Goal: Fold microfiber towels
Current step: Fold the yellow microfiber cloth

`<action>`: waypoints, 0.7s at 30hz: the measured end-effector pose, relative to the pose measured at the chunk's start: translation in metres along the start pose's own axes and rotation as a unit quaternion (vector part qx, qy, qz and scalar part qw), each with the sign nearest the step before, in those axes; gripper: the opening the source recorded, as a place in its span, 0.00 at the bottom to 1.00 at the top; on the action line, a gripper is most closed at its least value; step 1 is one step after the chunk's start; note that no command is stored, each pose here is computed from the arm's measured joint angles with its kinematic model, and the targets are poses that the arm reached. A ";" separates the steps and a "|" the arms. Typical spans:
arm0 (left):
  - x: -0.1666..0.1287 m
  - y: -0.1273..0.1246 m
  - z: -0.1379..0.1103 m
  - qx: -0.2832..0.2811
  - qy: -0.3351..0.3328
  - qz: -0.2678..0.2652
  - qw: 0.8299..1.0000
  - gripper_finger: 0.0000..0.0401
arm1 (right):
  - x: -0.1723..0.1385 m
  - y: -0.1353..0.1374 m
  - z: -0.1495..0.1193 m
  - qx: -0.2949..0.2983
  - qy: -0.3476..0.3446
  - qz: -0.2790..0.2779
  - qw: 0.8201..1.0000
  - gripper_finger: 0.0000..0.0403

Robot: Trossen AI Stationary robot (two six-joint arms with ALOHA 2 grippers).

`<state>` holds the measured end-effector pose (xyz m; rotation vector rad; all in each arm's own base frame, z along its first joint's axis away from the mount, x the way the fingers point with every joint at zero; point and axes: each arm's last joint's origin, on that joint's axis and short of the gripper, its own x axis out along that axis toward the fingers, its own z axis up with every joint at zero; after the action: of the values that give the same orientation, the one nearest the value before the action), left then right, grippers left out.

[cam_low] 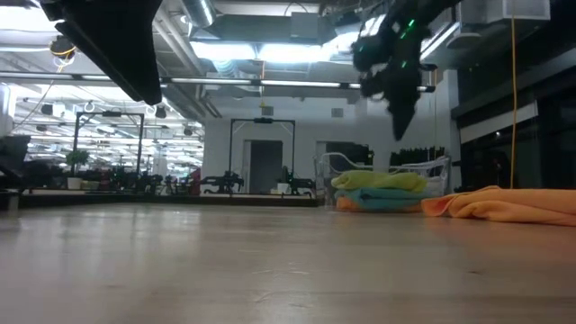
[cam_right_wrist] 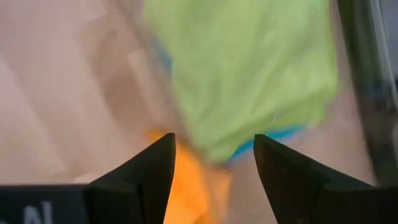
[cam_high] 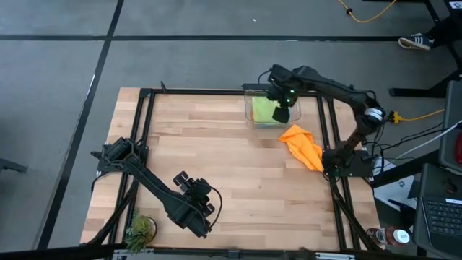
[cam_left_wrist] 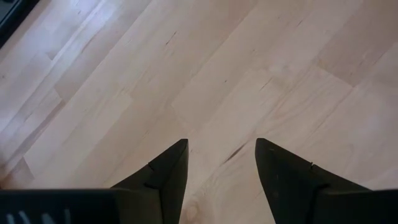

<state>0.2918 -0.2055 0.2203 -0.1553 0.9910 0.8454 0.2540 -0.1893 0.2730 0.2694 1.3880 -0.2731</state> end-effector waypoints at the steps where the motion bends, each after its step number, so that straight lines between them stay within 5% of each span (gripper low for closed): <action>1: 0.000 0.000 0.000 0.000 0.000 0.000 1.000 0.45 | -0.008 0.006 -0.006 0.012 0.002 0.001 1.000 0.54; 5: 0.000 0.000 0.000 0.000 0.000 0.000 1.000 0.45 | -0.032 0.036 -0.031 0.113 0.012 0.022 0.993 0.54; 9: 0.000 0.000 0.000 0.000 0.000 0.000 1.000 0.45 | -0.034 0.060 -0.046 0.088 -0.037 -0.011 0.995 0.54; 21: 0.000 0.000 0.001 -0.001 -0.013 0.000 1.000 0.45 | 0.077 0.089 -0.047 0.108 -0.104 0.059 0.987 0.54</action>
<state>0.2925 -0.2053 0.2206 -0.1461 0.9659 0.8471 0.2533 -0.0920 0.1917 0.4876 1.1325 -0.3438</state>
